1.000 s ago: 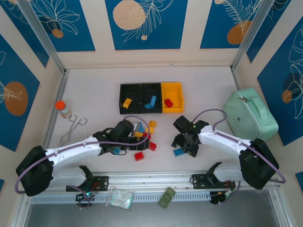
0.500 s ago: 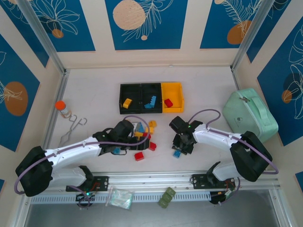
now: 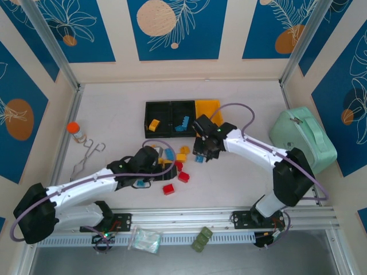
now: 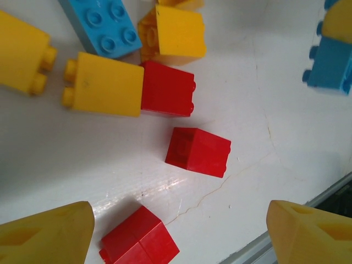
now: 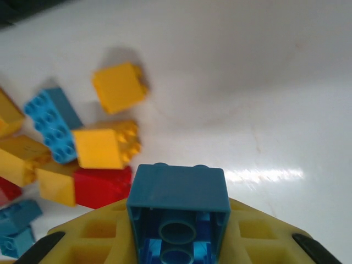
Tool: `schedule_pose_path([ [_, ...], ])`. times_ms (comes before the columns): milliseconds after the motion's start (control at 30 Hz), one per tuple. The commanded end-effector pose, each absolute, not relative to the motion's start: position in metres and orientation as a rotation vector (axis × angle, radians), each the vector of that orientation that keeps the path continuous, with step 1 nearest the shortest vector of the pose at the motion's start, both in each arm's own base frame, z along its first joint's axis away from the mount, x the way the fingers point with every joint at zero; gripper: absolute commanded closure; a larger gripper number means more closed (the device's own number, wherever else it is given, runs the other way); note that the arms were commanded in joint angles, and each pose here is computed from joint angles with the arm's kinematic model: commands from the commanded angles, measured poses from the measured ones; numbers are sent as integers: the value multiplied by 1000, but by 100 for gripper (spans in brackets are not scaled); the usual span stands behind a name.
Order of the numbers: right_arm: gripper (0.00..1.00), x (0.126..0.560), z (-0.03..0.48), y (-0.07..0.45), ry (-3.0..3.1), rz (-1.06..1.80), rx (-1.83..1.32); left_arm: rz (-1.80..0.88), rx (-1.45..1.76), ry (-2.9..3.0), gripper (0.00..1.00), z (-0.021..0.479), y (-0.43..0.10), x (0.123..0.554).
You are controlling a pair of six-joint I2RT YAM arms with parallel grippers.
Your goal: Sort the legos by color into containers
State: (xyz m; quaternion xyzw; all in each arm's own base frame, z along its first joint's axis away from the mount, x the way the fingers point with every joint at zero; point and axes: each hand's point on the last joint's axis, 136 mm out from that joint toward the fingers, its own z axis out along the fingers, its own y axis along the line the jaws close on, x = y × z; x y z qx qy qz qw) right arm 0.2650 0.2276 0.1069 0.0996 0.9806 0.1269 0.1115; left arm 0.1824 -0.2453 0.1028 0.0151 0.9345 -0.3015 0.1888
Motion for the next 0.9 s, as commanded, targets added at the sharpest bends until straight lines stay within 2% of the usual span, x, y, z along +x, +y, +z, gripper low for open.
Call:
schedule_pose_path([
  [0, 73, 289, 116, 234, 2864, 346, 164, -756, -49, 2628, 18, 98, -221, 183],
  [367, 73, 375, 126, 277, 2821, 392, 62, -745, -148, 2546, 18, 114, -194, 180],
  [600, 71, 420, 109, 292, 2837, 384, 64, -723, -167, 2496, 18, 129, -178, 182],
  [867, 65, 454, 90, 303, 2852, 353, 84, -715, -187, 2516, 18, 120, -174, 179],
])
